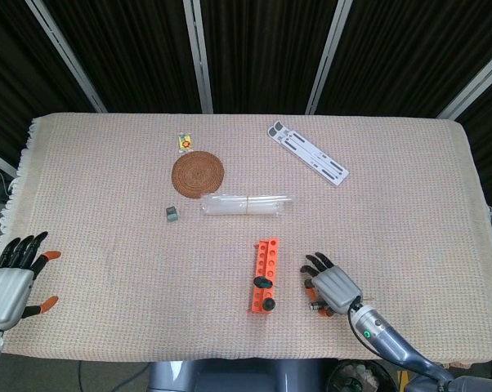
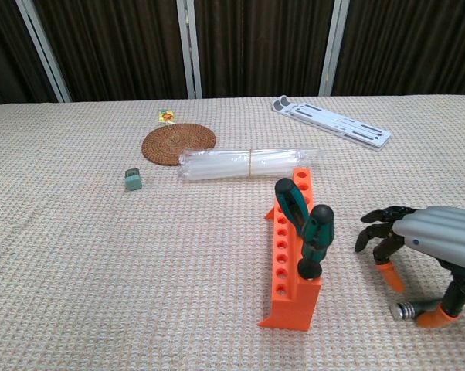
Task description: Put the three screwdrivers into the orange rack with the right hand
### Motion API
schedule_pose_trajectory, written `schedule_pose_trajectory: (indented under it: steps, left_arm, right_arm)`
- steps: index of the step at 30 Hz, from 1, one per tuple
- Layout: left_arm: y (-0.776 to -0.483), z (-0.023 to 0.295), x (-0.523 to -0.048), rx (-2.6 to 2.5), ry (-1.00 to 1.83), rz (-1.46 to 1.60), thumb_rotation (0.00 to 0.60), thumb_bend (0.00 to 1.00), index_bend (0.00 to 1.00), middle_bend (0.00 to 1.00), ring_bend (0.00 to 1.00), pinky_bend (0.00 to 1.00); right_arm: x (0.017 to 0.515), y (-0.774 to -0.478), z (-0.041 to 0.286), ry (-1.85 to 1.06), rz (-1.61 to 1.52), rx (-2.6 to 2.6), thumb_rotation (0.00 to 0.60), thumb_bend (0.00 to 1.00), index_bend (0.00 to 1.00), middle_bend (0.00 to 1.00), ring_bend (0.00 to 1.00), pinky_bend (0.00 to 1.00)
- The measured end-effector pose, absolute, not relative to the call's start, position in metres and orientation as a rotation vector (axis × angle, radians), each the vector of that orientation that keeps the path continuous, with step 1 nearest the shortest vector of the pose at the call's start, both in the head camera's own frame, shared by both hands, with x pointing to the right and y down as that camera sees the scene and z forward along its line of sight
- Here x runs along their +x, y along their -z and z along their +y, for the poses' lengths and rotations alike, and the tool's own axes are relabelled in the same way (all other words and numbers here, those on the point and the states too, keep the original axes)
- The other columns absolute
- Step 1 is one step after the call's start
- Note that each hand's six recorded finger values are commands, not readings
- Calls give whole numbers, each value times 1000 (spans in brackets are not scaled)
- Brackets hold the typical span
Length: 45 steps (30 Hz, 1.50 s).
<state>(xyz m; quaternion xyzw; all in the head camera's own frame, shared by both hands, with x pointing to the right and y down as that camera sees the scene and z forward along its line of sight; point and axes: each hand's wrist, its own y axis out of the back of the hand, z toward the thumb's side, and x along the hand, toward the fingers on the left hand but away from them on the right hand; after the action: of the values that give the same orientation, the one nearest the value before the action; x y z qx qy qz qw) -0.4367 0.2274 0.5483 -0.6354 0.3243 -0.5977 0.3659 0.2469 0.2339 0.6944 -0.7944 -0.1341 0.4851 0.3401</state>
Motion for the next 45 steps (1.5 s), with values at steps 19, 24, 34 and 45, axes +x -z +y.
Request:
schedule_pose_trajectory:
  steps: [19,24,34,45]
  left_arm:
    - [-546,227,-434,-1643,1523,818,600,152,260,0,0,0]
    - [-545,227,-433,-1647,1520,813,600,152,259,0,0,0]
    - [-541,226,-430,-1655,1502,804,600,152,259,0,0,0]
    - [-541,227,-428,-1667,1495,791,600,182,259,0,0,0]
  right_arm:
    - [253,-697,233,-1293,-365,-2050,600,224,592,200,0,0]
    - [254,-697,233,-1299,-364,-2050,600,233,567,199,0,0]
    - [259,-692,229,-1323,-332,-2020,600,248,498,181,0,0]
    - [259,-694,231,-1338,-340,-2015,600,254,482,176,0,0]
